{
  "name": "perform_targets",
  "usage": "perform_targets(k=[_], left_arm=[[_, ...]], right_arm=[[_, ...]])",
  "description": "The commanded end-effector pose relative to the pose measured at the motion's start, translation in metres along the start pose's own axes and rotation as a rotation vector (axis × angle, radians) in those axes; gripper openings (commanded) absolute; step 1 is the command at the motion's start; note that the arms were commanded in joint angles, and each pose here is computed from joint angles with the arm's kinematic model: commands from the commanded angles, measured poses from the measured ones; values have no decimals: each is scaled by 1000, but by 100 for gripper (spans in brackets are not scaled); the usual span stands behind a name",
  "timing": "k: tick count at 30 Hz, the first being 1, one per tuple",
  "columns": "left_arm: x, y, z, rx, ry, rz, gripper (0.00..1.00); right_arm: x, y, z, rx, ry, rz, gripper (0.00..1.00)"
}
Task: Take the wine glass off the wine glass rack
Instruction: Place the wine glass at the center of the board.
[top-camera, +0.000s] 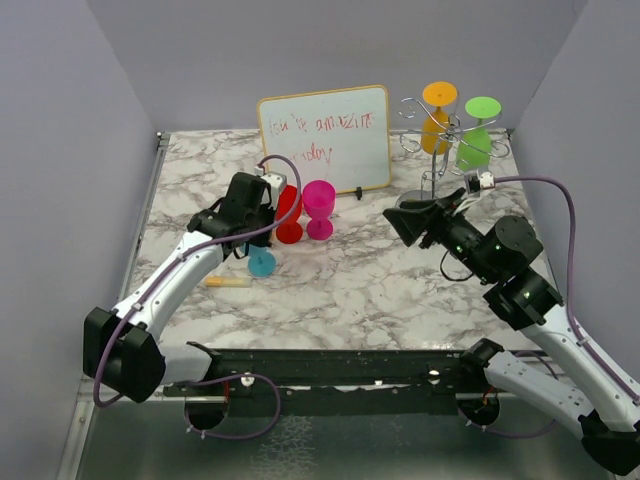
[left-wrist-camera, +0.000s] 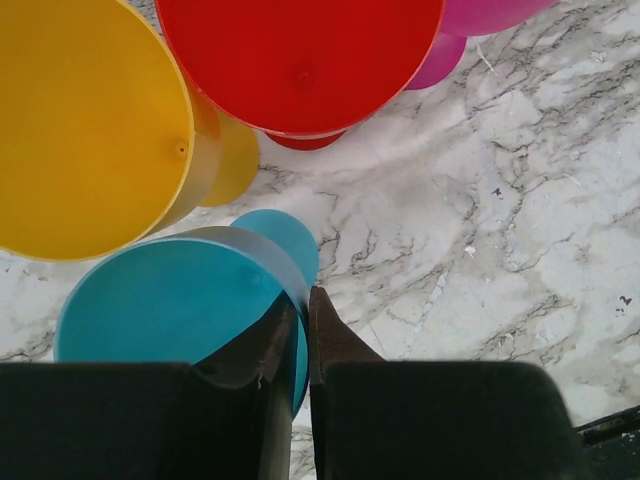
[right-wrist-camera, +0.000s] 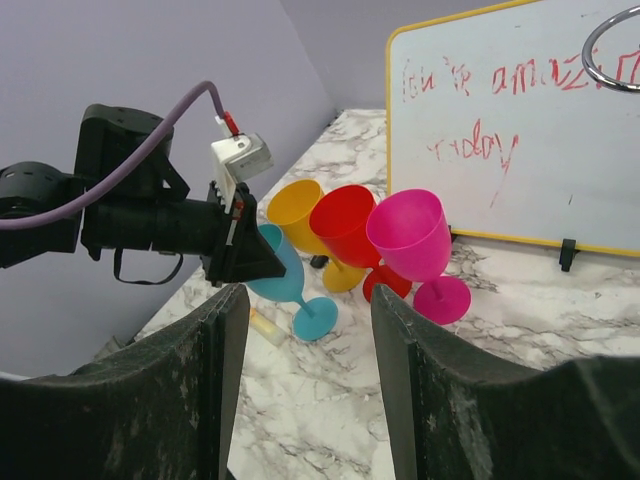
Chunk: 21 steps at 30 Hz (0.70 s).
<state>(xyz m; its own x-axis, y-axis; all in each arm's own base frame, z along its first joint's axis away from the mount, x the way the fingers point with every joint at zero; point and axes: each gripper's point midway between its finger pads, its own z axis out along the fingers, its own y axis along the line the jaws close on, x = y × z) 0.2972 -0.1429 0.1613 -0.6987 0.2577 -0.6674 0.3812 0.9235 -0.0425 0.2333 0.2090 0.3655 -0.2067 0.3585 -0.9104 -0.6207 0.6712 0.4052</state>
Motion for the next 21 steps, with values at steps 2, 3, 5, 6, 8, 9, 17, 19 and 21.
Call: perform_targets(k=[2,3,5,6,8,9,17,19,21], left_arm=[[-14,4,0,-32,-18,4,10],[-15,2,2,-24,-15,4,10],[-14,0,3,-9,-8,4,13],[-14,-1,3,-6,-8,1,17],[-15,-2,2,-4,-12,-4,26],[-15,-2,0,-1,-14,-4,33],[-28,-16,-19,78,-54,-3,56],[-34,-20,-27,97,-79,-6,60],[-41,-23,-36,111,-110,-8,62]], right_arm=[[7,-11,-1,43,5,-17,57],[9,-12,-1,45,6,-17,57],[9,-12,-1,46,10,-19,57],[8,-12,-2,47,8,-21,58],[8,-14,-3,60,14,-24,63],[8,-15,-3,67,15,-28,63],[-4,-33,-10,179,-12,-73,66],[-9,-42,-15,236,-26,-81,70],[-17,-50,-21,297,-45,-78,75]])
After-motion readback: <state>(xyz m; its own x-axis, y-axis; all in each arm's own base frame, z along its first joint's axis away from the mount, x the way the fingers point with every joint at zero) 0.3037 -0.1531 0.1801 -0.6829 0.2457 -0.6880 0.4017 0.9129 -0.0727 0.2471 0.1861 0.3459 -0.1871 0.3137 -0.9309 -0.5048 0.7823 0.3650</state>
